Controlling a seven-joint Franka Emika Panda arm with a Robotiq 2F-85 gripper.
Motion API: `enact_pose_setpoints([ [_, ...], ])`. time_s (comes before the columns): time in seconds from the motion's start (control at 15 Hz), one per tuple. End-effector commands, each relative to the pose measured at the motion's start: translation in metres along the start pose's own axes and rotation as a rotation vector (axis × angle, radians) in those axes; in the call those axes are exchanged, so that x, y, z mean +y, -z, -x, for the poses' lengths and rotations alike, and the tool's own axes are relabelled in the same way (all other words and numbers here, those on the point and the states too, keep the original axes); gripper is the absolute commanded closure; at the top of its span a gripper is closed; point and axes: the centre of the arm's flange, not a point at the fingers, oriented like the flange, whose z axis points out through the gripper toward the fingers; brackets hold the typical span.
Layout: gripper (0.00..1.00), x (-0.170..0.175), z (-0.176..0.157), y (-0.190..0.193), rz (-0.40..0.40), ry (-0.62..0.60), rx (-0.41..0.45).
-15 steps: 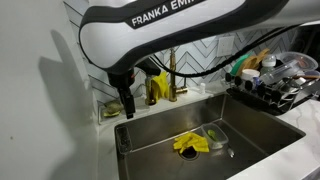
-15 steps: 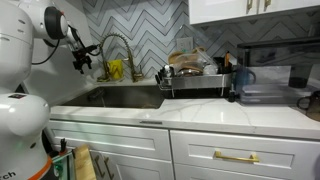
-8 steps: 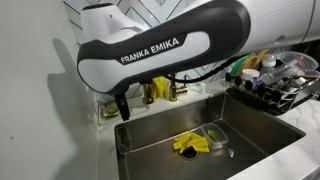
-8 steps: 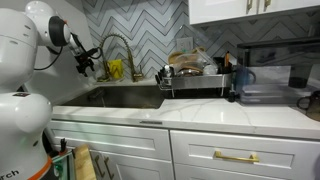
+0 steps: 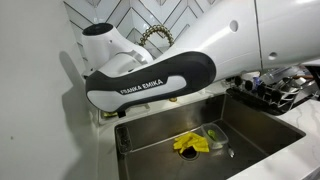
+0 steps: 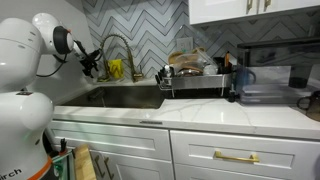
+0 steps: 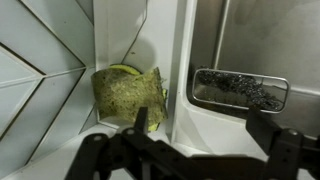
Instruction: Pick up the dirty sponge on the top left side of the sink and then put it in the rack on the left side of the sink
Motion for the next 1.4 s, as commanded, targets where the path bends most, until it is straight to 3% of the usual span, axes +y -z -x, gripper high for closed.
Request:
enact_pose_setpoints([
  [0.0, 0.00, 0.002, 0.000, -0.004, 0.012, -0.001, 0.006],
  [1.27, 0.00, 0.027, 0.000, -0.064, 0.103, 0.008, 0.055],
  [1.33, 0.11, 0.027, 0.000, -0.066, 0.110, 0.009, 0.058],
])
